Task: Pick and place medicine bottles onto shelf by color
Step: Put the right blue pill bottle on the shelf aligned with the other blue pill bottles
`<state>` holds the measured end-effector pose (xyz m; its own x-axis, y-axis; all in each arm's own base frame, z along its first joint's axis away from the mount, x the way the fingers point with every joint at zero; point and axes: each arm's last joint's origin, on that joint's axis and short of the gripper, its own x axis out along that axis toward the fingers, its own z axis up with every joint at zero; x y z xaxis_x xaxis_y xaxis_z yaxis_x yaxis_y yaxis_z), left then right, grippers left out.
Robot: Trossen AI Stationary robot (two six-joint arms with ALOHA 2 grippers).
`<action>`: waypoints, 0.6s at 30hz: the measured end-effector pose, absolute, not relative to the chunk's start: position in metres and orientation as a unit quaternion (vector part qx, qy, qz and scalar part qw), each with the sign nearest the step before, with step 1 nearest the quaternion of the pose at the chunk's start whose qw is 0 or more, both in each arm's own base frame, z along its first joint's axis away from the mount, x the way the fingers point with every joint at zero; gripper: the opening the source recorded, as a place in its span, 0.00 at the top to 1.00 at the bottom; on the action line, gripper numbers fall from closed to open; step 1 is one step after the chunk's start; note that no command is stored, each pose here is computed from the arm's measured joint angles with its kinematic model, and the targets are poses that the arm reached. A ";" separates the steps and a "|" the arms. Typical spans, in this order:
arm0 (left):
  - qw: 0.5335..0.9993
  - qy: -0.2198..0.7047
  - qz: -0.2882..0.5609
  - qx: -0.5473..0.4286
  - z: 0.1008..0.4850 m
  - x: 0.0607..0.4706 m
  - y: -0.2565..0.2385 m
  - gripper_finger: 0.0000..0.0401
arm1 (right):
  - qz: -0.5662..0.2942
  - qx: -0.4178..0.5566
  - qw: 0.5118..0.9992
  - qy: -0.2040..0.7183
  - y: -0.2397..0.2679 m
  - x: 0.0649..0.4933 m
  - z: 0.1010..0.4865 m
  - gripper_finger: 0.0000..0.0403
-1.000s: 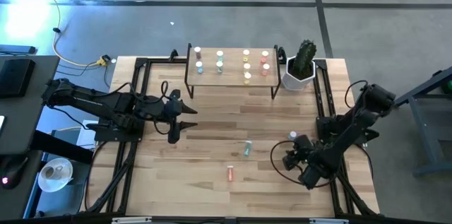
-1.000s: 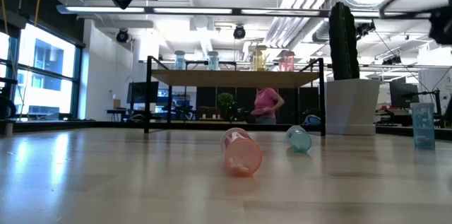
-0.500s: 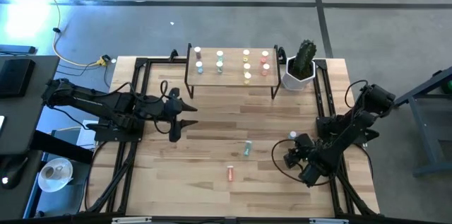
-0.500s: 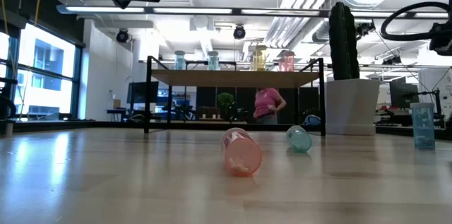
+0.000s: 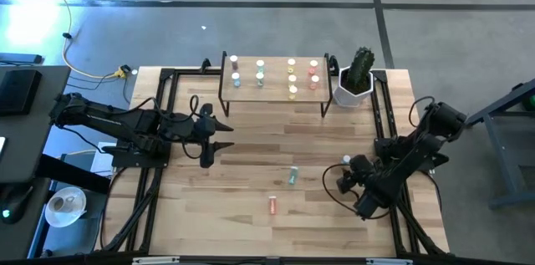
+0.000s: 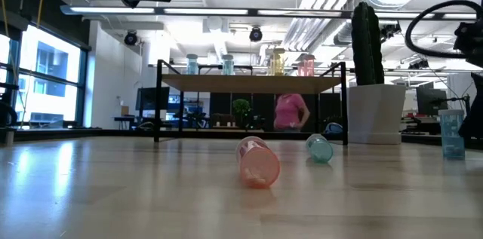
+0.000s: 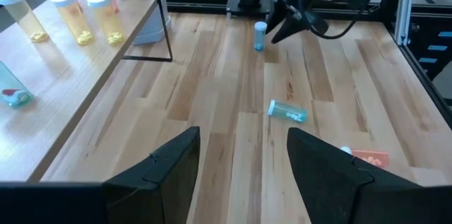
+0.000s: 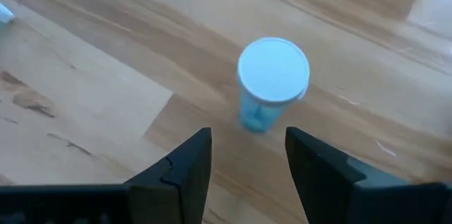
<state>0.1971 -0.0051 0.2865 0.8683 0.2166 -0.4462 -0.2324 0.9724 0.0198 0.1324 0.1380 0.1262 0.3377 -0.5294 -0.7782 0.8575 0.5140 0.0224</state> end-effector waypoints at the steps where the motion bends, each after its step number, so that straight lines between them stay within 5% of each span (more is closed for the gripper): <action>1: 0.966 0.229 0.116 -0.017 0.286 0.197 -0.005 0.49 | -0.445 0.218 0.786 0.370 0.138 0.133 0.124 0.57; 18: 0.966 0.229 0.117 -0.017 0.286 0.197 -0.005 0.49 | -0.505 0.200 0.779 0.313 0.136 0.140 0.092 0.57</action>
